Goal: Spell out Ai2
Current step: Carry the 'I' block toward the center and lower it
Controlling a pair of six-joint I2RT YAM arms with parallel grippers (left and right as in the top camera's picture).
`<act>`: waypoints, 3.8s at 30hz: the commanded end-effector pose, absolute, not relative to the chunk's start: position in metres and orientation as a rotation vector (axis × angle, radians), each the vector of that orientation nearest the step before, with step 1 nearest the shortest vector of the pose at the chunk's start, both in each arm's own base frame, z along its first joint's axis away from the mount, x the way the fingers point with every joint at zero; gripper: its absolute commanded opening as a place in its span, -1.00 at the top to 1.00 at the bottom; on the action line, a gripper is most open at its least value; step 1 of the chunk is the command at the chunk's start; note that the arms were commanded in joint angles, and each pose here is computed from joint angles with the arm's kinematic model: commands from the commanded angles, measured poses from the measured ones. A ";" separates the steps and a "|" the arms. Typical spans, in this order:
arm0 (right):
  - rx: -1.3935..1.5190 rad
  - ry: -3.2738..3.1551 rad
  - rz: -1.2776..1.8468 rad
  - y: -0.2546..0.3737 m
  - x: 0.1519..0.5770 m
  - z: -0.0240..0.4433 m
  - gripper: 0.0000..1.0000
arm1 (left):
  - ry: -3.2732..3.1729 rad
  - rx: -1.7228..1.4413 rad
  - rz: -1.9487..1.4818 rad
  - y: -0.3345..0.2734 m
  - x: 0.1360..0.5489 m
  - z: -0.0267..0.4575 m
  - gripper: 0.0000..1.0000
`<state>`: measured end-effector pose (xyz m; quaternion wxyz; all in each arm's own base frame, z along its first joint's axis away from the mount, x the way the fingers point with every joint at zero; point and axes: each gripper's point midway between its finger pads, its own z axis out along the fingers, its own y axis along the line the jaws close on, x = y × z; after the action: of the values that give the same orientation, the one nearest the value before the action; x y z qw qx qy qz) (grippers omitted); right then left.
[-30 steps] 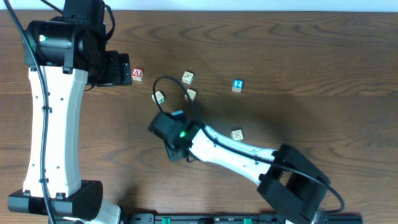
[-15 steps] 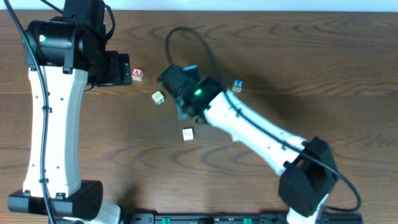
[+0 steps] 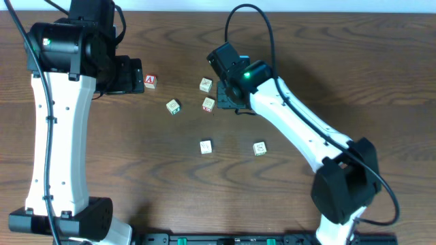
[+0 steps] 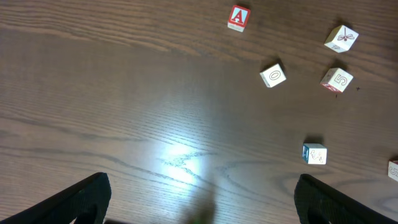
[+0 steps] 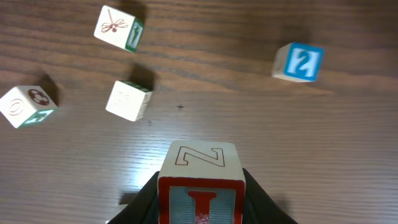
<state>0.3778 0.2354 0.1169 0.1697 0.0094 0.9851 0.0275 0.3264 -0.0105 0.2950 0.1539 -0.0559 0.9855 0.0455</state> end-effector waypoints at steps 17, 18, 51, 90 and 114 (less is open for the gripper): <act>0.075 2.859 0.113 0.261 0.398 0.044 0.41 | 2.843 -0.172 0.162 -0.005 0.321 0.295 -0.91; 0.069 2.856 0.114 0.261 0.399 0.044 0.41 | 2.843 -0.172 0.162 -0.005 0.321 0.295 -0.91; -0.058 2.879 0.026 0.256 0.401 0.015 0.38 | 2.843 -0.172 0.161 -0.005 0.321 0.295 -0.91; -0.056 2.837 0.085 0.264 0.408 0.011 -0.47 | 2.844 -0.172 0.162 -0.005 0.321 0.295 -0.91; -0.101 2.670 0.079 0.262 0.431 0.085 -0.98 | 2.861 -0.170 0.166 -0.005 0.316 0.294 -0.91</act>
<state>0.4135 0.2636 0.0280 0.1664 -0.0374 0.9850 0.0248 0.3262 -0.0099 0.2950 0.1538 -0.0561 0.9854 0.0473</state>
